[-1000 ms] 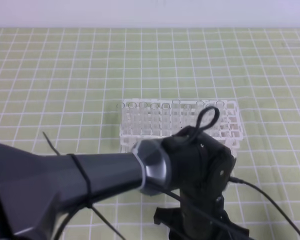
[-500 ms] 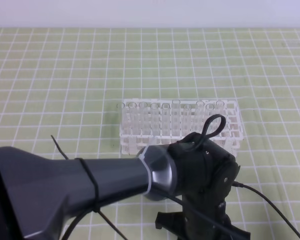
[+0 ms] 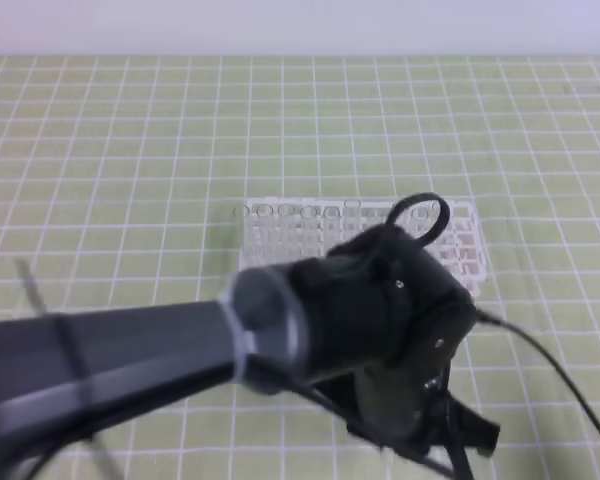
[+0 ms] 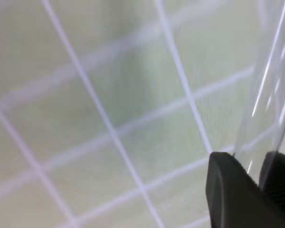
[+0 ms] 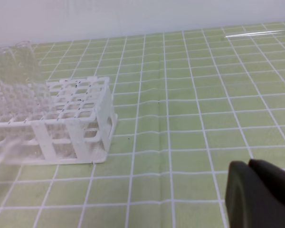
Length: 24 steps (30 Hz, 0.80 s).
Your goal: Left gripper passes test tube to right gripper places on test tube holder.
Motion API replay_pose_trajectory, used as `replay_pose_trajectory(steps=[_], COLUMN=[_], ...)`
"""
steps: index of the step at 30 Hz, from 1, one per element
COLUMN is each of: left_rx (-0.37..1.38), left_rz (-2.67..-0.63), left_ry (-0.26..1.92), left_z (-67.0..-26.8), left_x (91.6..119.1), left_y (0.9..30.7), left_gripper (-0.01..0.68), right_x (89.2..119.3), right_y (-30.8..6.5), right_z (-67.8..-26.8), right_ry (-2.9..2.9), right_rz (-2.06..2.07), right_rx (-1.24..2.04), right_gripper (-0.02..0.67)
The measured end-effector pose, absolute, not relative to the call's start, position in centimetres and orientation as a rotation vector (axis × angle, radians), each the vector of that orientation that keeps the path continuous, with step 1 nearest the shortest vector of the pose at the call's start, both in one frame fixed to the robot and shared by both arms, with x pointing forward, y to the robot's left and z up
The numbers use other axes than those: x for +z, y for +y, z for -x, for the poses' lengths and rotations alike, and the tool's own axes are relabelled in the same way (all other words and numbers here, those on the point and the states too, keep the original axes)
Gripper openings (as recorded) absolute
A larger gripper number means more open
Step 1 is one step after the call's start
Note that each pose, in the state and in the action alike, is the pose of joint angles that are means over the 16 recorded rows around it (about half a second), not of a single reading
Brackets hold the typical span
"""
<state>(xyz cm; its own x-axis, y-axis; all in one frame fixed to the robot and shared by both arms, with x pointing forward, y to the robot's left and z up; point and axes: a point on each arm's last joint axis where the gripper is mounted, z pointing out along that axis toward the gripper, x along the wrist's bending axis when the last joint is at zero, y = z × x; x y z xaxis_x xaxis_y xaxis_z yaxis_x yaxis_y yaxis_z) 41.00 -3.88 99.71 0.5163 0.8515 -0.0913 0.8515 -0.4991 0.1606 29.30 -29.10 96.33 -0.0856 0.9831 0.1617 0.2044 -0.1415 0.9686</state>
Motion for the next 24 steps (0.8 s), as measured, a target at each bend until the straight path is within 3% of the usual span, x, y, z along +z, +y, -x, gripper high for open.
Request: replay_pose_trajectory(steps=[11, 24], left_rx=[0.323, 0.365], left_rz=[-2.451, -2.293], left_ry=[1.136, 0.788], left_z=[-40.1, -36.1], left_x=[105.1, 102.9], left_y=[-0.1, 8.0], left_gripper=[0.002, 0.002], right_x=[96.3, 96.3], right_y=[-29.1, -29.1], right_z=[-29.3, -29.3], right_ry=[1.358, 1.358], right_rz=[-1.423, -1.423], right_rx=[1.300, 1.300], right_gripper=[-0.002, -0.002])
